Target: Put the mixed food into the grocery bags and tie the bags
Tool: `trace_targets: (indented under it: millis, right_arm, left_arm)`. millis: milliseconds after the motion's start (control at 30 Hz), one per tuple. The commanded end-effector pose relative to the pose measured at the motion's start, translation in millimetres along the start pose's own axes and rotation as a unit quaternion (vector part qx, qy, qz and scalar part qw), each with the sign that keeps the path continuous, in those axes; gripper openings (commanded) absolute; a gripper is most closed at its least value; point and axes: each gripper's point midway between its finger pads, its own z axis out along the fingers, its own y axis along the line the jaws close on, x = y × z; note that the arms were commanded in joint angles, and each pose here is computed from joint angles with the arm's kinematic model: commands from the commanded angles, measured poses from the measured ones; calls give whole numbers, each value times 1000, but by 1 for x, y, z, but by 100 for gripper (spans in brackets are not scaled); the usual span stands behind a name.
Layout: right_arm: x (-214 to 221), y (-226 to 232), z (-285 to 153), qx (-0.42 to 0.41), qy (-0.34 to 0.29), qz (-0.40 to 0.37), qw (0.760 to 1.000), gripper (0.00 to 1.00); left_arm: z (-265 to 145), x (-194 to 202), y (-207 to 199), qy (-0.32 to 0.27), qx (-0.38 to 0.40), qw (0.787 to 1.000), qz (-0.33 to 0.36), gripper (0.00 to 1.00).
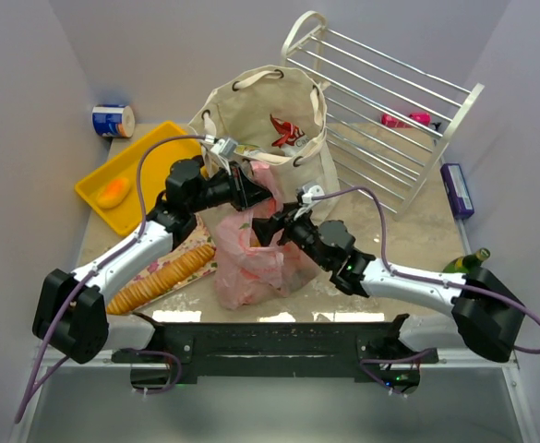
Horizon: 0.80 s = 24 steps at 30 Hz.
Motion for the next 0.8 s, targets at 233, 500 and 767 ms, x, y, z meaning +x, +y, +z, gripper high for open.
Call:
trace_targets:
  millis: [233, 500, 767]
  right_arm:
    - [-28, -39, 16, 157, -97, 12, 983, 69]
    - [-36, -44, 14, 178, -96, 8, 979, 20]
    - [-22, -67, -32, 237, -40, 22, 970, 0]
  left_arm:
    - [-10, -24, -16, -47, 4, 999, -6, 0]
    - [-10, -20, -14, -39, 0, 999, -2, 0]
    - [20, -10, -26, 18, 57, 997, 55, 0]
